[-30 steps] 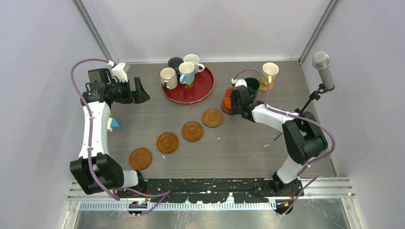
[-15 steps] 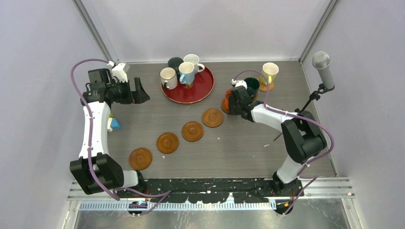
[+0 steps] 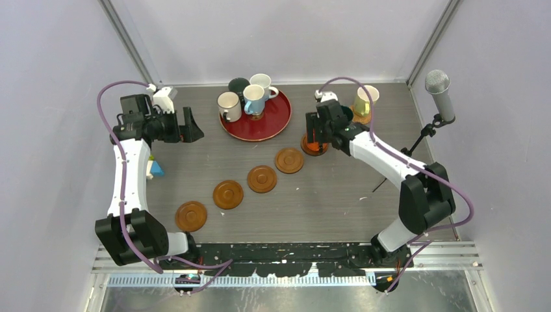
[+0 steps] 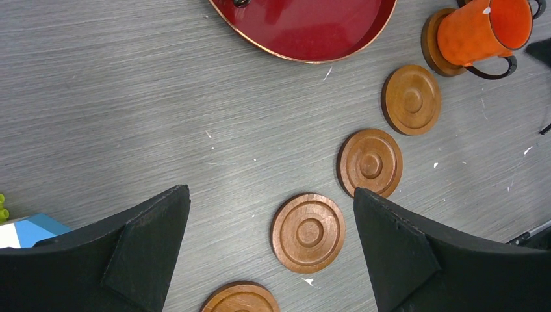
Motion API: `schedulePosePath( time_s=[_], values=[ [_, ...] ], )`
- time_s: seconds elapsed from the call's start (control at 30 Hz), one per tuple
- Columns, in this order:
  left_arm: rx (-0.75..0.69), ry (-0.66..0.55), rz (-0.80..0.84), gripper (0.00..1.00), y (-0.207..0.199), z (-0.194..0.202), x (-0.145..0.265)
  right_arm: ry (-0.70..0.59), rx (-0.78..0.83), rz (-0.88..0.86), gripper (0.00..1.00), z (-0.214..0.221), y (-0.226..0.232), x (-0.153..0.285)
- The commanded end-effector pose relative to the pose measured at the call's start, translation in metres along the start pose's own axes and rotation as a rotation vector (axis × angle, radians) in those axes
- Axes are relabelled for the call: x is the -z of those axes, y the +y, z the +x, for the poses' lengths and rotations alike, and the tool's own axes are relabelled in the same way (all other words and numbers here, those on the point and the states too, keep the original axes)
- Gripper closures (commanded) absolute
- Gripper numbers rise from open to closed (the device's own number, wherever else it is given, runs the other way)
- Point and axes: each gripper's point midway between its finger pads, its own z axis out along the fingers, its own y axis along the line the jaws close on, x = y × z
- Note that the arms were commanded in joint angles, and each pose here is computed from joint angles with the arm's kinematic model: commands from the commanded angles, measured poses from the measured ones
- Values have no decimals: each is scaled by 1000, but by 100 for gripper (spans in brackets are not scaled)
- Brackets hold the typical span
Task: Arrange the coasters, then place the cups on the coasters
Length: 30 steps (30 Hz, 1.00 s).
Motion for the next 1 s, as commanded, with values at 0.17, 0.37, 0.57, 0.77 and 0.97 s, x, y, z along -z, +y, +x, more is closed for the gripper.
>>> schedulePosePath(
  time_s=[0.17, 0.37, 0.57, 0.77, 0.97],
  values=[
    [-24, -18, -1, 0, -1, -4, 0, -143, 81, -69, 32, -105, 42, 22],
    [-34, -21, -37, 0, 4, -6, 3, -145, 27, -131, 31, -132, 111, -14],
    [-113, -48, -114, 0, 14, -9, 13, -209, -5, -165, 31, -148, 179, -43],
    [-123, -53, -143, 0, 14, -6, 21, -284, -13, -121, 31, -150, 215, -76],
    [-109, -48, -155, 0, 13, 5, 24, -341, -19, -83, 31, -153, 222, -102]
  ],
)
